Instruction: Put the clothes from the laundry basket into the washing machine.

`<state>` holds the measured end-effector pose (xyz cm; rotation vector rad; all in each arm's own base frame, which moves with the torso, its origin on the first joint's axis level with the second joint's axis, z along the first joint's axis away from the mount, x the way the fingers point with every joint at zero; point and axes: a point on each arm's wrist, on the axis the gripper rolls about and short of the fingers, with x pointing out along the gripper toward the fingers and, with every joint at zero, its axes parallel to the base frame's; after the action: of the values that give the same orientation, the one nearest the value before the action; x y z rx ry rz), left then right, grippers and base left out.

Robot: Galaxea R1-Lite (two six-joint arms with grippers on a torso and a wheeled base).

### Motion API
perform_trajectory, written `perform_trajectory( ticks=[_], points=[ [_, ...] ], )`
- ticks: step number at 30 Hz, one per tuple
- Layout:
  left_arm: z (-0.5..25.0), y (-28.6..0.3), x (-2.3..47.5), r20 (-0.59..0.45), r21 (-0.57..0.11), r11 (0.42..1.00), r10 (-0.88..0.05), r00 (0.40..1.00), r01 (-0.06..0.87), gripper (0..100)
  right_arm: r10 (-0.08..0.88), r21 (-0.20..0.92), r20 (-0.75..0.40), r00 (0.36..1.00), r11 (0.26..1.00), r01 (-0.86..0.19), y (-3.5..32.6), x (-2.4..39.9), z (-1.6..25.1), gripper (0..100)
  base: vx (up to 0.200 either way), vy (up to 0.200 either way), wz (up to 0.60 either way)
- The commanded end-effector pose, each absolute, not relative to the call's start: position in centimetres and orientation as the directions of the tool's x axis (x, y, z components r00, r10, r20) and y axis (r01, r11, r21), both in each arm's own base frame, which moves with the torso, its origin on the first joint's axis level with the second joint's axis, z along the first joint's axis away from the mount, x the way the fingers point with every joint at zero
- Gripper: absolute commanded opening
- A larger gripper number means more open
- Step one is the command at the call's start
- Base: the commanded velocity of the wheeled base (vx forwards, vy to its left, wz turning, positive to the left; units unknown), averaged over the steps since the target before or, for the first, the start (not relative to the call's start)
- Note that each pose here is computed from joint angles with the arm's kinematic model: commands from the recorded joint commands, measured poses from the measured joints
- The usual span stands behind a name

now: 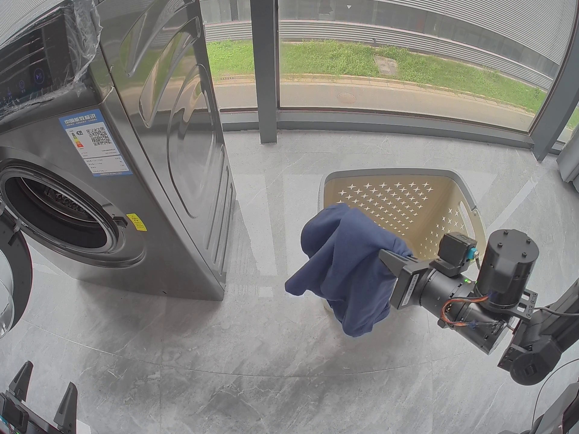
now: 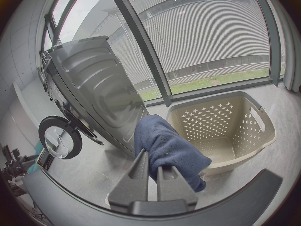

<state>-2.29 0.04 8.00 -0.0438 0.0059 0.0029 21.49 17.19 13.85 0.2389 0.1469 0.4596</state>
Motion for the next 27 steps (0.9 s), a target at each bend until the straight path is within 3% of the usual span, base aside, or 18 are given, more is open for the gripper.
perform_trajectory(
  ticks=[1,10,20,27],
  points=[
    [7.5,0.0,-2.3,-0.008,-0.044,0.999,0.003,1.0,-0.003,100,0.461,0.271,-0.009,0.888,0.856,-0.441,16.6,20.7,16.0,0,0.0,0.0,0.0],
    [7.5,0.0,-2.3,-0.006,-0.044,0.999,0.003,1.0,-0.003,100,0.461,0.153,0.084,0.883,0.87,-0.469,16.7,20.8,19.2,0,0.0,0.0,0.0],
    [7.5,0.0,-2.3,-0.006,-0.044,0.999,0.003,1.0,-0.003,100,0.453,0.156,0.08,0.888,0.874,-0.46,15.5,20.0,19.7,0,0.0,0.0,0.0],
    [7.5,0.0,-2.3,-0.006,-0.047,0.999,0.003,1.0,-0.003,100,0.466,0.16,0.093,0.88,0.865,-0.475,15.2,19.7,20.1,0,-0.2,0.0,0.0]
  ],
)
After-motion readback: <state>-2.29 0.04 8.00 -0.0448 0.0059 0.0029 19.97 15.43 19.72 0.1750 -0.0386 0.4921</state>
